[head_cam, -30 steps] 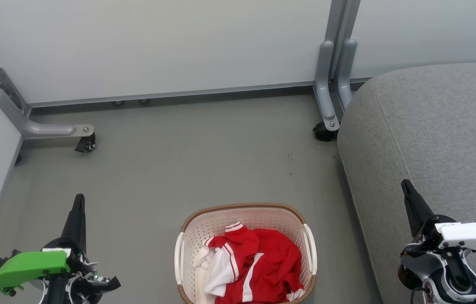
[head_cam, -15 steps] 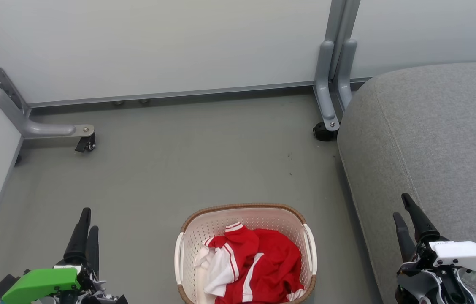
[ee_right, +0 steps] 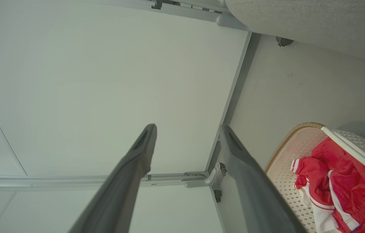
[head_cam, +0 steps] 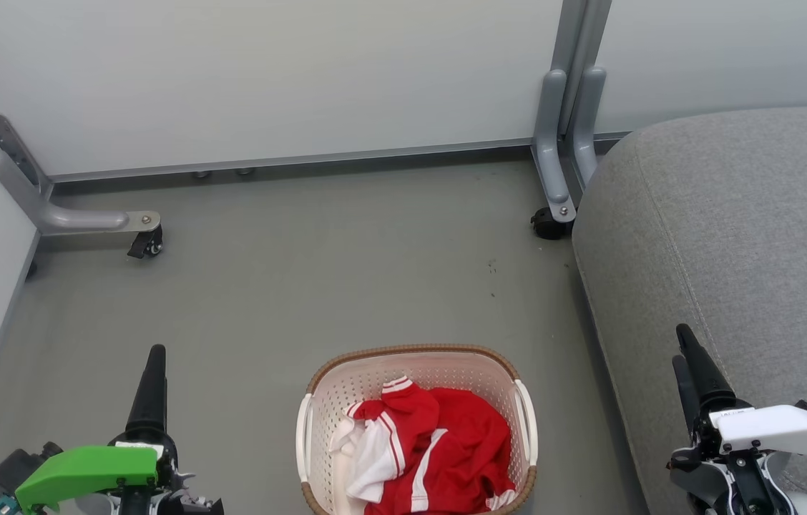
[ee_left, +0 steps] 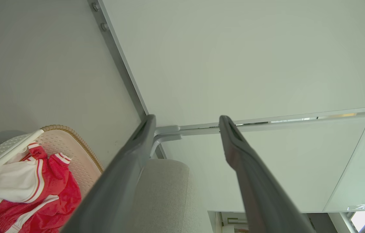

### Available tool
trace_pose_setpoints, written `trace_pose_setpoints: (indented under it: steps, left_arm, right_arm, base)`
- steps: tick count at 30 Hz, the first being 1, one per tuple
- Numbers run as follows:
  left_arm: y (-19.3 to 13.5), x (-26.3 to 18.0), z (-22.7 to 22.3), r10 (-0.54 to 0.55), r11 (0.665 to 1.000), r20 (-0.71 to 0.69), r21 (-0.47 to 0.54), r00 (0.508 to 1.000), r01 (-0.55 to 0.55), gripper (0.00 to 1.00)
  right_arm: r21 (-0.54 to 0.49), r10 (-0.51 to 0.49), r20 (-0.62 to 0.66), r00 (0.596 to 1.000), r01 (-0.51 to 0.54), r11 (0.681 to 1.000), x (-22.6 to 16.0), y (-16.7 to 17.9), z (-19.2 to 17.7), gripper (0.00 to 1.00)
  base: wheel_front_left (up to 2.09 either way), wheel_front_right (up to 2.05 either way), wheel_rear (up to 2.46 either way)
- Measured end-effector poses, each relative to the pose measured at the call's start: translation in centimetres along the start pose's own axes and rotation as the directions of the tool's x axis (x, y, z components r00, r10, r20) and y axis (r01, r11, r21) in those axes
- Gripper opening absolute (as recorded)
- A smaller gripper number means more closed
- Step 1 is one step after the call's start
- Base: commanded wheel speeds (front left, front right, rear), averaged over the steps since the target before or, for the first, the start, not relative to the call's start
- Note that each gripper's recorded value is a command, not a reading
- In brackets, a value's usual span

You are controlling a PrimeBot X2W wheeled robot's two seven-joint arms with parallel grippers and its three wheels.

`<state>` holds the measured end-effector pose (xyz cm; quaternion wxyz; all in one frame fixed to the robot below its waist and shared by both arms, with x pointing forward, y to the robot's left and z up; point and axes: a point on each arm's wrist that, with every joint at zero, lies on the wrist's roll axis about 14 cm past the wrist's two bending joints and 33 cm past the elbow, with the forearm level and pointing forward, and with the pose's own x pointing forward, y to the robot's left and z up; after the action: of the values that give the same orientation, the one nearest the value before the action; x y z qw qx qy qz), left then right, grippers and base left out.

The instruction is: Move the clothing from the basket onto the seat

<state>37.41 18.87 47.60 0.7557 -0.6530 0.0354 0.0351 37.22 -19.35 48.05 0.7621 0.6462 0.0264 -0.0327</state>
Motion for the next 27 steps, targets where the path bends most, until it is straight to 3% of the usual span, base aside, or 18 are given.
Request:
trace_pose_setpoints:
  steps: [11, 27]
  left_arm:
    - [-0.9, 0.2, -0.7, -0.014, 0.955, -0.013, 0.295, 1.0, 0.017, 1.0]
    - [-2.3, 0.1, -2.2, -0.059, 0.836, -0.037, 0.545, 0.998, 0.069, 1.0]
  right_arm:
    - [-0.258, 0.006, 0.012, 1.0, -0.002, 0.966, -0.3, 0.2, 0.2, 1.0]
    - [-0.529, 0.069, 0.01, 0.998, -0.053, 0.847, -0.5, 1.8, -0.2, 1.0]
  base:
    - [0.0, 0.0, 0.0]
    - [0.0, 0.0, 0.0]
